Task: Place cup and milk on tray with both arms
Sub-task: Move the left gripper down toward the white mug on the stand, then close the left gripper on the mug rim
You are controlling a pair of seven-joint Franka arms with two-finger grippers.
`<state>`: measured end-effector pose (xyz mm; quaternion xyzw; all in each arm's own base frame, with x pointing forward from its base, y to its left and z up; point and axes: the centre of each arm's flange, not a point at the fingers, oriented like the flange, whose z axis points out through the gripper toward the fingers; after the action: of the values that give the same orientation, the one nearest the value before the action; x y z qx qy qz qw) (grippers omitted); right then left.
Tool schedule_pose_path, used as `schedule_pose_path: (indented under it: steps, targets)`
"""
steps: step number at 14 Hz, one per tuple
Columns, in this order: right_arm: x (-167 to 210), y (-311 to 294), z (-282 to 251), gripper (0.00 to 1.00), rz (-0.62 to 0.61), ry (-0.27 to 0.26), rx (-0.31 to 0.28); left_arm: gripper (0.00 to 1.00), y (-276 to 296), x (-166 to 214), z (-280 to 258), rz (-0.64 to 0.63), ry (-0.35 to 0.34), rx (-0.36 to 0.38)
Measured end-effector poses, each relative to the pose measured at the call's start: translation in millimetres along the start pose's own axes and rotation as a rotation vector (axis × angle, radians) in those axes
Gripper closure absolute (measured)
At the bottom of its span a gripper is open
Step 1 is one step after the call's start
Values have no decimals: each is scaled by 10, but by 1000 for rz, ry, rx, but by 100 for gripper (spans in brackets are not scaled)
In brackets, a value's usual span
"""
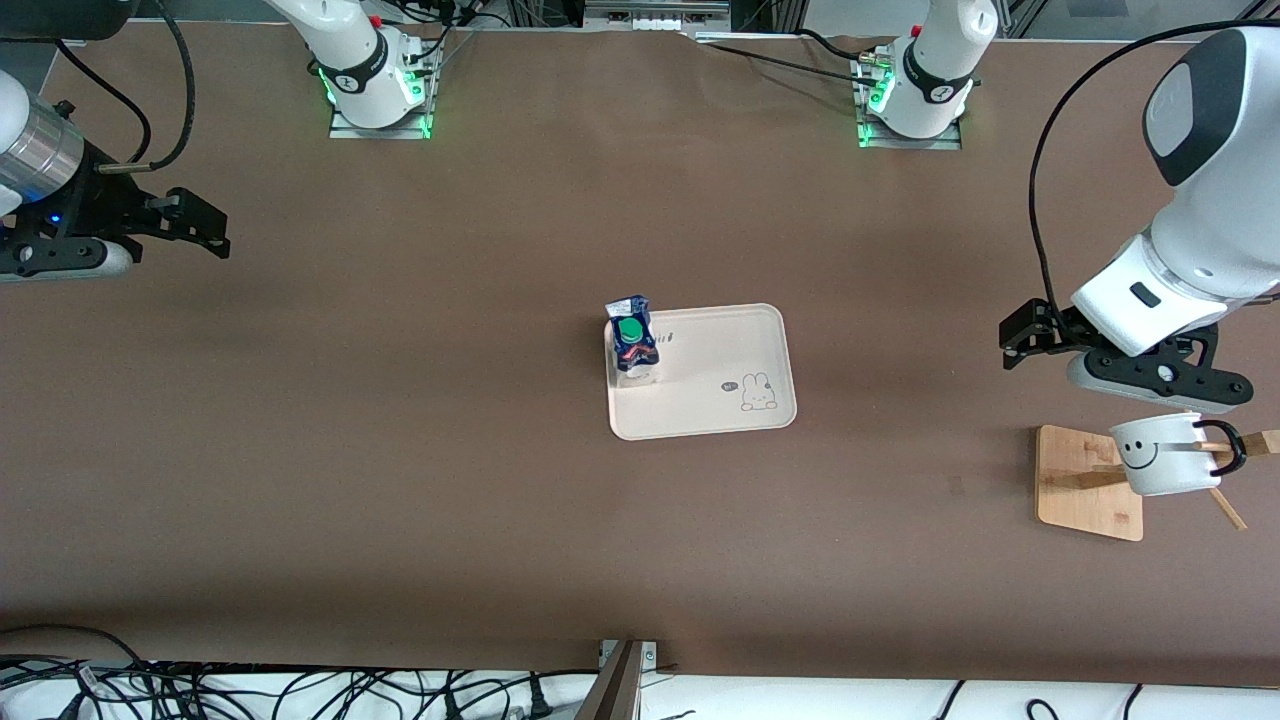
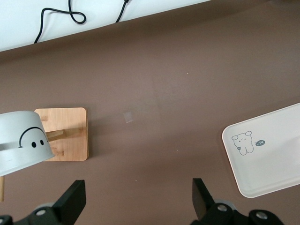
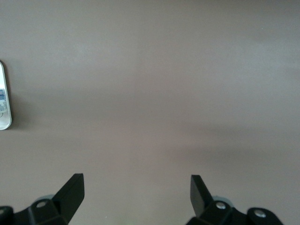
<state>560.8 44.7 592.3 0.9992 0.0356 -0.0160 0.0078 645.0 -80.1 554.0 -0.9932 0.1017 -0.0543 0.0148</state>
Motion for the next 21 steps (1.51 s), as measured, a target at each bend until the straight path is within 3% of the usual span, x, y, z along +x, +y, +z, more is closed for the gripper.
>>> schedule_pose_path:
  steps: [4, 12, 16, 18, 21]
  targets:
    - [0, 0, -1, 0, 0, 1, 0, 0, -40, 158, 185, -47, 58, 3]
    - [2, -1, -2, 0, 0, 2, 0, 0, -76, 195, 232, -228, 73, 0]
    - [2, -1, -2, 0, 0, 2, 0, 0, -142, 300, 308, -287, 196, 53]
    - [2, -2, -2, 0, 0, 2, 0, 0, -213, 296, 461, -339, 234, 52]
    - [2, -3, -2, 0, 0, 2, 0, 0, -454, 213, 728, -376, 348, 42]
